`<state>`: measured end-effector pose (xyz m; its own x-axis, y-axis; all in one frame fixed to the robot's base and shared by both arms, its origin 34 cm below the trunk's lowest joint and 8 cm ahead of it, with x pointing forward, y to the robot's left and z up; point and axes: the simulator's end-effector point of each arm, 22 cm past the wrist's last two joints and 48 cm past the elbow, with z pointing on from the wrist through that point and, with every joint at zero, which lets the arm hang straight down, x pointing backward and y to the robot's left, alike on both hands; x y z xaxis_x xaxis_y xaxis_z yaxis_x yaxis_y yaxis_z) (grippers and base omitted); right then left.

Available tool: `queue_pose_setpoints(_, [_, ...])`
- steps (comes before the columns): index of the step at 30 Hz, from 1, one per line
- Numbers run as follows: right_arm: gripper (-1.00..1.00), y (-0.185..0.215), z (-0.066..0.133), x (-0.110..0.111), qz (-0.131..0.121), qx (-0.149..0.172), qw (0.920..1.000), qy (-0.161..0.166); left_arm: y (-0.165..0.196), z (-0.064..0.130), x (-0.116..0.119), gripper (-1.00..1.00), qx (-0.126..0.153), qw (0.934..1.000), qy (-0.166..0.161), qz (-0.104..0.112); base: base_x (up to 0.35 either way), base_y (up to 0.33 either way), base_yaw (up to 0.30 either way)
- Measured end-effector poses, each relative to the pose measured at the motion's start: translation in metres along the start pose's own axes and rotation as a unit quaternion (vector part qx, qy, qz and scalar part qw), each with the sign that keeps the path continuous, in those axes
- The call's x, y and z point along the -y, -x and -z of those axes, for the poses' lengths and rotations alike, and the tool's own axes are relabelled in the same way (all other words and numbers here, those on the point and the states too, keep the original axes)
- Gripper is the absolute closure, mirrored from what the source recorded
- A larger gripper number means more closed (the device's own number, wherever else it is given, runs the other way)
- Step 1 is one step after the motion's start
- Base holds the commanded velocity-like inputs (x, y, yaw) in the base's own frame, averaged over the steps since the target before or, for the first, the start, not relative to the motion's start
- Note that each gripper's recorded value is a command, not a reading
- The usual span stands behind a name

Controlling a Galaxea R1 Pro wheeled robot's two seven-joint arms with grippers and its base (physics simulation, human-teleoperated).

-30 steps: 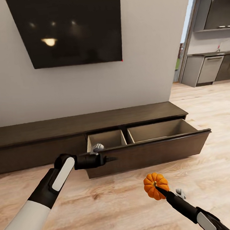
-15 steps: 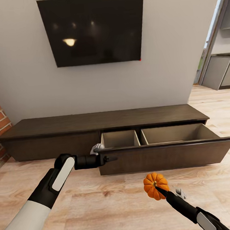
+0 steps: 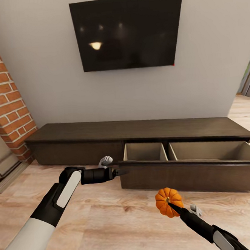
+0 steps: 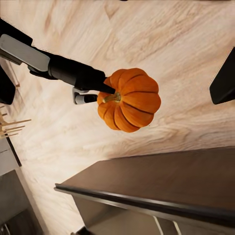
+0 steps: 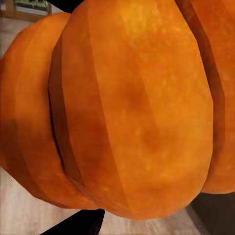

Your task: Place each of the two pumpkins and all three candles from the living room inside a cabinet in the living room (use any cabinet), then make sure every cabinet is closed, and position the cauldron so it is next to a table in the living room.

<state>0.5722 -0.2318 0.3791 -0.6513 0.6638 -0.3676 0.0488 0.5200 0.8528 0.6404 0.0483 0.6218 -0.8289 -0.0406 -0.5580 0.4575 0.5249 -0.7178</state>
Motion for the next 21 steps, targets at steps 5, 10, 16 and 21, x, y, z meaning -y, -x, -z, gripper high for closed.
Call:
queue_pose_setpoints(5, [1.0, 0.0001, -0.0002, -0.0011, 0.001, 0.0, 1.0, 0.001, 0.0005, 0.0005, 0.0008, -1.0, 0.001, 1.0, 0.0, -0.001, 0.0, 0.0, 0.277])
queue_pose_setpoints(10, [1.0, 0.0001, -0.0004, -0.002, 0.001, 0.0, 1.0, 0.001, 0.001, 0.0011, 0.0014, -1.0, 0.001, 1.0, 0.0, -0.001, 0.0, 0.0, 0.277])
queue_pose_setpoints(16, [1.0, 0.0009, -0.0003, -0.003, 0.002, 0.001, 1.0, 0.002, 0.0015, 0.0017, 0.0022, -1.0, 0.002, 1.0, 0.0, -0.002, 0.0, 0.018, 0.277])
queue_pose_setpoints(21, [1.0, 0.0014, -0.0003, -0.0024, 0.003, 0.001, 1.0, -0.001, 0.0021, 0.0022, 0.0034, -1.0, 0.002, 1.0, 0.0, -0.003, 0.0, 0.16, 0.277])
